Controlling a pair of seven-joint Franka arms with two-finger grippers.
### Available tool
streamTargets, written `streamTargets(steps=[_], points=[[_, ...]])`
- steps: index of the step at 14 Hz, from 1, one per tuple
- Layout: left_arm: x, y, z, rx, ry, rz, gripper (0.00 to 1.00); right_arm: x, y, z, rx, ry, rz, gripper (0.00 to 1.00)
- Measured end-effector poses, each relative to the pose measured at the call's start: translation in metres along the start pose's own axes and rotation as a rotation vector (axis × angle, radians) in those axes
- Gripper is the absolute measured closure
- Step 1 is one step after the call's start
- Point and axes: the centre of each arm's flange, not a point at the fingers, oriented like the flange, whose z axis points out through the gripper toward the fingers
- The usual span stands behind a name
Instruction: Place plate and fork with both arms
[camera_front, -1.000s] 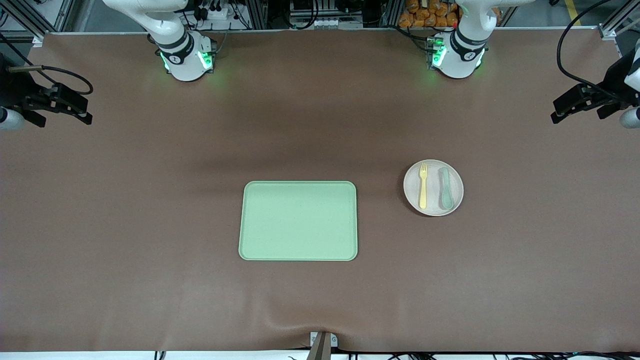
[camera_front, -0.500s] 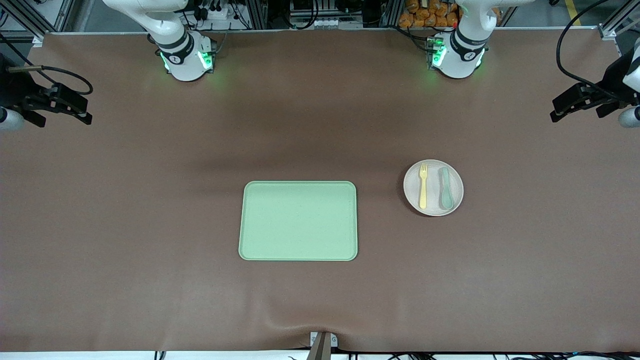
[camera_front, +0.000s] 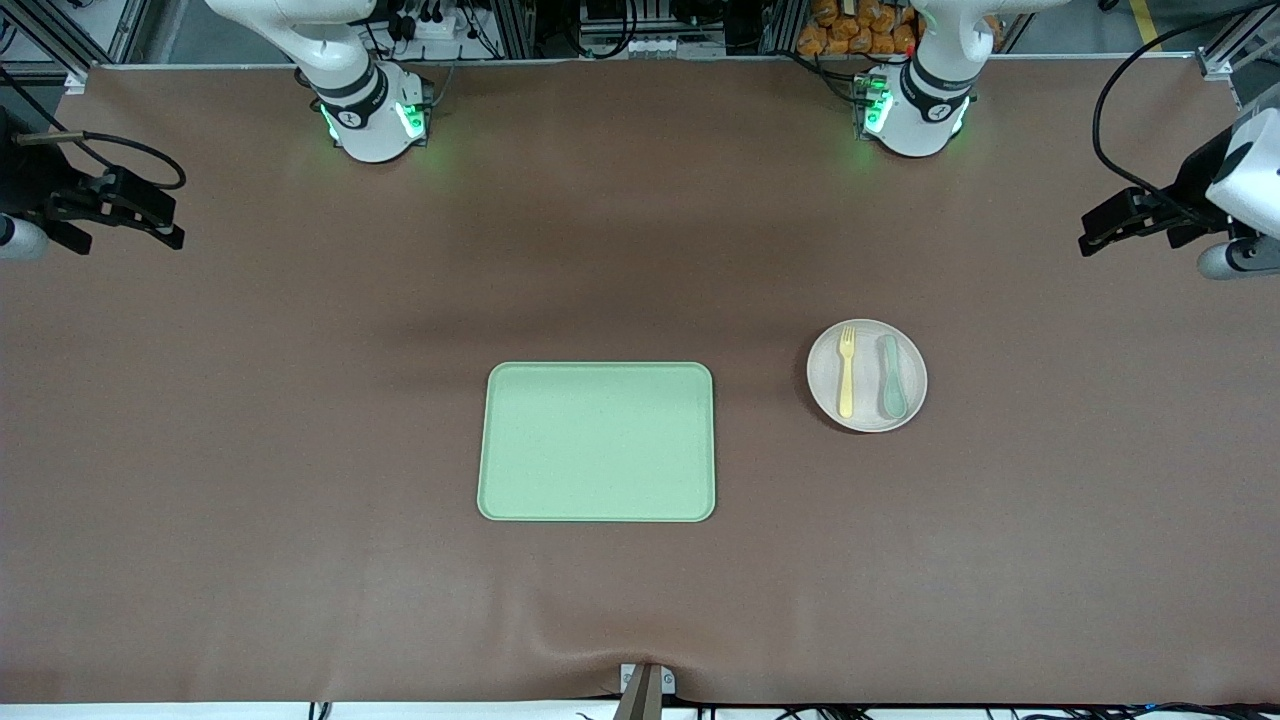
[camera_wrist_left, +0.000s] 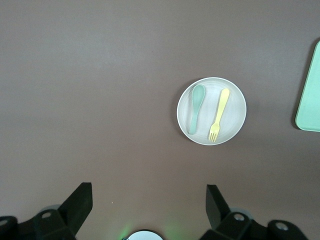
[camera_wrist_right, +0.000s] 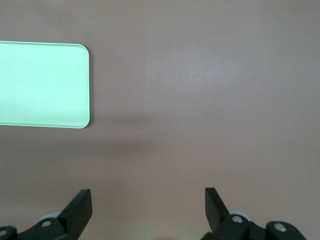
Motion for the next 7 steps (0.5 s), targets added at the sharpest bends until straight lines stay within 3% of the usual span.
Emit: streamTargets(steps=[7], points=[[0.013, 0.001, 0.052, -0.002, 0.009, -0.002, 0.00, 0.000, 0.000, 0.000, 0.000, -0.001, 0.000, 0.00]])
